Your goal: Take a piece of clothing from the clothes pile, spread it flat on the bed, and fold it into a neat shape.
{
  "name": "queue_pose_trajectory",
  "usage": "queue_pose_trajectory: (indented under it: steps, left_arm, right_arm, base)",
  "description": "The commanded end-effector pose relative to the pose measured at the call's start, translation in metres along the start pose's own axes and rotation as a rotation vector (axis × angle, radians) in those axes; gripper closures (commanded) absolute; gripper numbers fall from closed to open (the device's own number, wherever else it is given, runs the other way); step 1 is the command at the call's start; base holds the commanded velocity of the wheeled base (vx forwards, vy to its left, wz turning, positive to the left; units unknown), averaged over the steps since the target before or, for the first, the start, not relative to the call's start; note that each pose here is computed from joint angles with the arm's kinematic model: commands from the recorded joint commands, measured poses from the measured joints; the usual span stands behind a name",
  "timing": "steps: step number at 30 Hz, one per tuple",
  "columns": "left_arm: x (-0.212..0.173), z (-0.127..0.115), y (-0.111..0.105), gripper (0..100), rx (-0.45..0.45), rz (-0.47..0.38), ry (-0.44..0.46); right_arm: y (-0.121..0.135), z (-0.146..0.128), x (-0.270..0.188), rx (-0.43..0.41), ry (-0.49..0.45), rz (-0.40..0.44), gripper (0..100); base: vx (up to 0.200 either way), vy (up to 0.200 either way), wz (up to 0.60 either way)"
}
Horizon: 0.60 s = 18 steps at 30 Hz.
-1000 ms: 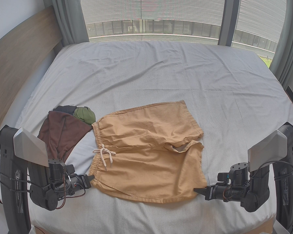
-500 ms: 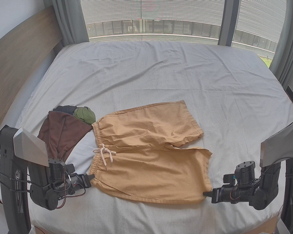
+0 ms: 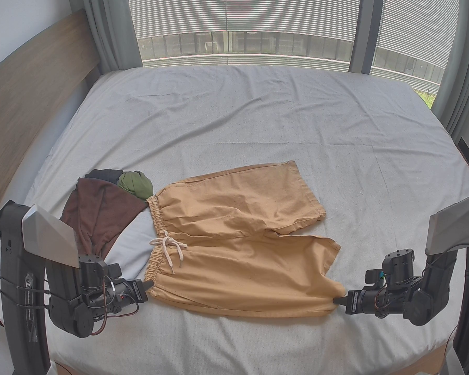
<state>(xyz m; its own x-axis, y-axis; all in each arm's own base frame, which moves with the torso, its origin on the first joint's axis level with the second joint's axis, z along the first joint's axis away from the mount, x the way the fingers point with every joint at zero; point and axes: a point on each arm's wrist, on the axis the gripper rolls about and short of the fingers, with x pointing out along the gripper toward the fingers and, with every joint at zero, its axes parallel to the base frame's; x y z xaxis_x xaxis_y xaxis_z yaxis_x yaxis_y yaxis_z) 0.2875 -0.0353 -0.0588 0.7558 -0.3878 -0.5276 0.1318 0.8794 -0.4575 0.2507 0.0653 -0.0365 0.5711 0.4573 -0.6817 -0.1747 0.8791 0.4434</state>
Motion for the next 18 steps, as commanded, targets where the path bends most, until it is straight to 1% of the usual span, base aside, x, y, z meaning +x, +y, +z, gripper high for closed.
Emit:
queue_pose_trajectory:
  steps: [1, 3, 4, 13, 18]
  left_arm:
    - [-0.0009, -0.0015, -0.0007, 100, 0.0, 0.001, 0.007]
    - [-0.0011, -0.0018, -0.0007, 100, -0.001, 0.002, 0.008]
    - [-0.001, -0.0022, -0.0005, 100, -0.001, 0.002, 0.009]
    - [-0.0008, -0.0014, 0.0013, 100, -0.004, 0.007, 0.005]
    - [-0.0008, -0.001, 0.0027, 100, -0.005, 0.012, 0.002]
  right_arm:
    - [-0.0027, -0.0014, 0.002, -0.003, 0.007, -0.008, 100]
    - [-0.0028, -0.0019, 0.0018, -0.005, 0.01, -0.009, 100]
    - [-0.0028, -0.0016, 0.002, -0.003, 0.01, -0.009, 0]
    - [-0.0098, 0.0062, -0.0033, 0.015, -0.028, -0.025, 0]
    - [-0.0089, 0.005, 0.0004, 0.008, -0.022, -0.019, 0]
  base:
    - [0.0, 0.0, 0.0]
    - [0.0, 0.0, 0.0]
    - [0.0, 0.0, 0.0]
    - [0.0, 0.0, 0.0]
    - [0.0, 0.0, 0.0]
